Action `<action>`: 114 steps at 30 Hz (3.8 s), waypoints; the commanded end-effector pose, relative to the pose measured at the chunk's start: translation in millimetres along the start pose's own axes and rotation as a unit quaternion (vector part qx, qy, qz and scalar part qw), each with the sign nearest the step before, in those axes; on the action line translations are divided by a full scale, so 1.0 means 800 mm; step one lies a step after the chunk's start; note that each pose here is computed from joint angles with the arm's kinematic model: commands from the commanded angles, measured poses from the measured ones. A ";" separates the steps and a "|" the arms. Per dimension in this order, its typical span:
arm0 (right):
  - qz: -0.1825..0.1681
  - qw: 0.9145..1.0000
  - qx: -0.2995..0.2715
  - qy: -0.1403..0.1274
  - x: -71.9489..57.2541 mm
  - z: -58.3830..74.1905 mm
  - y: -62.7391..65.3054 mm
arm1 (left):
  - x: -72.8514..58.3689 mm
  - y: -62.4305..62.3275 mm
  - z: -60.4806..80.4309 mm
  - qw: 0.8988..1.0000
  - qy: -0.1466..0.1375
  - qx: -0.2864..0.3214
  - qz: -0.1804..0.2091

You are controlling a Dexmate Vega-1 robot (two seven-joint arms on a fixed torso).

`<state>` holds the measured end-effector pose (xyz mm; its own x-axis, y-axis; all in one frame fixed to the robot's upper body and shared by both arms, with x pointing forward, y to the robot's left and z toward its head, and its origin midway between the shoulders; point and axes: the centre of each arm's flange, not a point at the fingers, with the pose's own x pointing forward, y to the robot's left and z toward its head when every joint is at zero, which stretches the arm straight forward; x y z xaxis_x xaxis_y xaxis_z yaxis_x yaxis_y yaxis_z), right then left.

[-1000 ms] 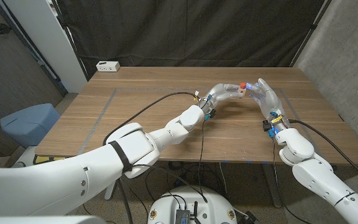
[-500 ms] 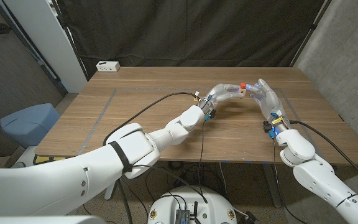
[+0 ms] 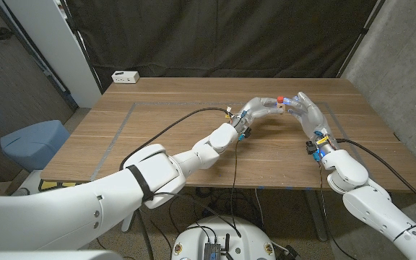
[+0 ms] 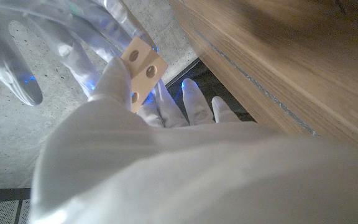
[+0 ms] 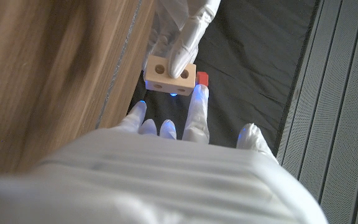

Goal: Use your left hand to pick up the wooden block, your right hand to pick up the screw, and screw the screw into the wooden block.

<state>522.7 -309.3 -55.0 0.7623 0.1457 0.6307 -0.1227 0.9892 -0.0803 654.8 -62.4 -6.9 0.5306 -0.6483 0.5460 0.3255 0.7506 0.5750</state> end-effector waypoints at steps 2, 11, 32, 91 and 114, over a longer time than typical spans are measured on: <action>0.007 1.000 0.002 0.000 -0.003 0.000 0.004 | -0.006 0.000 0.000 1.000 -0.009 0.000 0.001; -0.009 1.000 0.004 -0.001 -0.011 -0.001 0.002 | -0.006 0.002 0.000 1.000 -0.010 0.001 0.000; -0.034 0.999 0.002 -0.003 -0.015 0.003 -0.010 | 0.002 0.006 -0.002 1.000 0.008 0.002 -0.007; 0.011 0.998 -0.044 0.031 0.014 0.010 -0.018 | 0.003 0.005 0.001 1.000 0.002 0.018 -0.019; 0.022 0.998 -0.047 0.030 0.016 0.014 -0.014 | 0.000 0.002 0.001 1.000 -0.003 0.012 -0.022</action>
<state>528.8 -320.1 -39.2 0.7982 0.1809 0.5746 -0.0970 0.9800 -0.1738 655.3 -61.3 -4.1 0.5142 -0.6789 0.5242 0.3218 0.7192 0.6158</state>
